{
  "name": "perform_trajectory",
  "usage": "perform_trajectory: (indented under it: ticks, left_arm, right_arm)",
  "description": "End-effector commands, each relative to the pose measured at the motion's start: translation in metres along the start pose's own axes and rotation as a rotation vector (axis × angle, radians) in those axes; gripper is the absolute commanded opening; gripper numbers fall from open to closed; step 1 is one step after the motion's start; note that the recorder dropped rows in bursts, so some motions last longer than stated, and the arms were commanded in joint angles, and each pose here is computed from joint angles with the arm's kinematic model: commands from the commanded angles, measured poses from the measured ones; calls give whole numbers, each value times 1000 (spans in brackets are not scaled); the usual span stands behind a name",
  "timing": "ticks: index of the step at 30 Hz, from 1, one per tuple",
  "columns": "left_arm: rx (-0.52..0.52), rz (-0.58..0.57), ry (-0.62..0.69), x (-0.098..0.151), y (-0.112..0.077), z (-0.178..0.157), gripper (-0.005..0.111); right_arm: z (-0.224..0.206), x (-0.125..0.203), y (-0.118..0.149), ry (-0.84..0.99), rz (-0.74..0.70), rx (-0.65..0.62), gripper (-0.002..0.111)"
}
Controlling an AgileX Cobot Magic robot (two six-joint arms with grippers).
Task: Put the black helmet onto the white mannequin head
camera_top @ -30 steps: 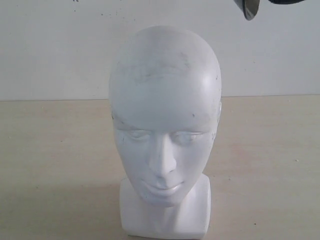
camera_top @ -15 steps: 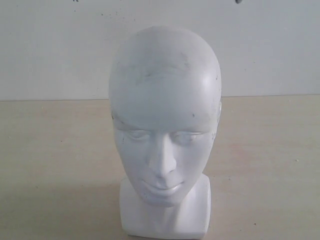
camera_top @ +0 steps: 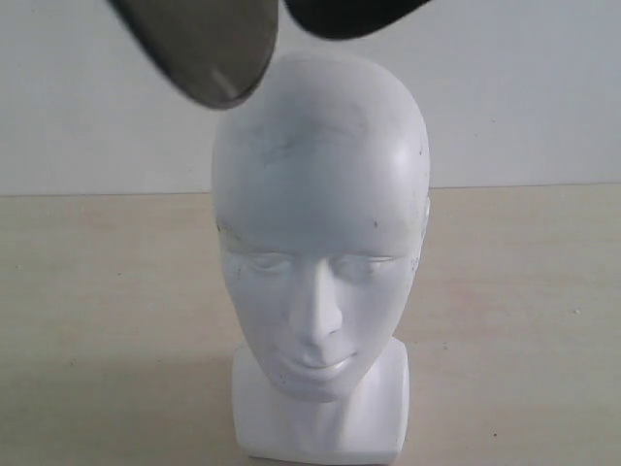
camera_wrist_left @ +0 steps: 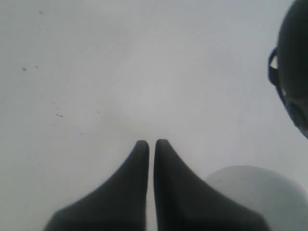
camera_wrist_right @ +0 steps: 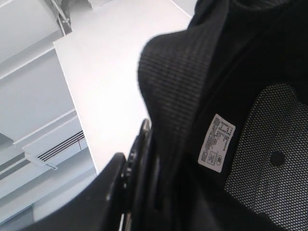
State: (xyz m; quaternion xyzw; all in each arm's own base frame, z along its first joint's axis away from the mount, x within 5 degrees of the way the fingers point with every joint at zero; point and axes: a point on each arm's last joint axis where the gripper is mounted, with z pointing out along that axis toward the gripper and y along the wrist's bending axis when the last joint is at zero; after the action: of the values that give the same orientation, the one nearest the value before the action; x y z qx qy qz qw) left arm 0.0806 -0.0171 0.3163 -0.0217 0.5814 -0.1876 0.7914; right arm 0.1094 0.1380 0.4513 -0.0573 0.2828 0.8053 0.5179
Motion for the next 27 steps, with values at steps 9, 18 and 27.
perform_trajectory:
  ticks: [9, 18, 27]
  left_arm:
    - [186, -14, 96, -52, -14, 84, 4]
    - [199, 70, 65, -95, -27, 96, 4]
    - [256, 71, 56, -100, -33, 99, 4]
  right_arm:
    - [10, 39, -23, 50, 51, -15, 0]
    - [9, 42, -30, 41, -27, 11, 0]
    - [-8, 43, -45, 1, -38, 120, 0]
